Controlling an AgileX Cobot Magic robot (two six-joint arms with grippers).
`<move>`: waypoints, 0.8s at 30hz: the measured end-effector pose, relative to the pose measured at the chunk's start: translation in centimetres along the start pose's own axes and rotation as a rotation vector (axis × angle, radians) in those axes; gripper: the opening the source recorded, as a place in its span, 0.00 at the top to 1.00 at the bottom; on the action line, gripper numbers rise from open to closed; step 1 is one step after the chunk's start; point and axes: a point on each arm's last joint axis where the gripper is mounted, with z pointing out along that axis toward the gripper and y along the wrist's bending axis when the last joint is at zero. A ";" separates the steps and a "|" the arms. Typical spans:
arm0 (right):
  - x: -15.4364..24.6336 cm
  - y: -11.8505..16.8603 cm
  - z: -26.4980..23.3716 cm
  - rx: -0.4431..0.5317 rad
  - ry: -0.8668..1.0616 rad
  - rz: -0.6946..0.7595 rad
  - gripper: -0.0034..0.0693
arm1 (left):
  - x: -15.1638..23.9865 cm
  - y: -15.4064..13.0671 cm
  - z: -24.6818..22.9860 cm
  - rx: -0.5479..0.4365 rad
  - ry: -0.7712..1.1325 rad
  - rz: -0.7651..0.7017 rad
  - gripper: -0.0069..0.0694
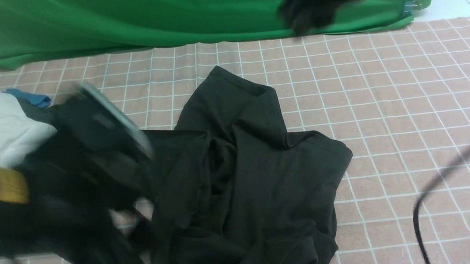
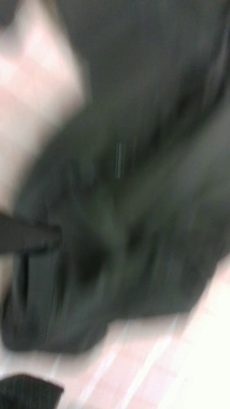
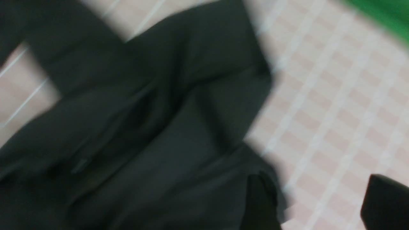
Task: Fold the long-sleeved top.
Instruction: Spread the long sleeves with your arms and place them on the tabletop
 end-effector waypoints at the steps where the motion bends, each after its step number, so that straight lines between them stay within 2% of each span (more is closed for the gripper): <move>1: 0.5 1.0 0.4 -0.013 0.021 -0.023 0.35 | 0.1 0.5 -0.8 -0.065 -0.012 -0.015 0.48; 3: 2.4 4.4 2.3 -0.052 0.097 -0.090 0.35 | 0.6 1.3 -2.7 -0.187 -0.028 -0.043 0.70; 5: 4.2 7.9 4.3 -0.090 0.127 -0.157 0.35 | 1.6 1.5 -4.0 -0.240 -0.005 -0.062 0.84; 6: 5.1 10.1 5.2 -0.118 0.120 -0.194 0.33 | 2.2 1.5 -4.5 -0.250 0.022 -0.074 0.87; 9: 6.3 13.9 6.6 -0.176 0.071 -0.240 0.28 | 2.9 1.3 -5.1 -0.246 0.047 -0.095 0.89; 11: 6.8 17.3 7.8 -0.229 0.026 -0.248 0.17 | 3.2 1.0 -5.5 -0.228 0.046 -0.108 0.89; 12: 6.8 17.4 7.8 -0.234 0.020 -0.245 0.17 | 3.2 1.0 -5.5 -0.226 0.045 -0.109 0.89; 13: 6.9 18.7 8.9 -0.249 0.014 -0.234 0.12 | 3.3 0.9 -5.6 -0.215 0.038 -0.114 0.89; 15: 6.7 19.8 10.7 -0.256 0.015 -0.199 0.08 | 3.3 0.7 -5.7 -0.197 0.034 -0.117 0.89; 20: 5.8 20.5 15.1 -0.241 0.037 -0.153 0.12 | 3.2 0.4 -5.6 -0.157 0.030 -0.102 0.89; 24: 5.5 20.5 17.5 -0.225 0.062 -0.132 0.26 | 3.2 0.2 -5.6 -0.142 0.029 -0.078 0.89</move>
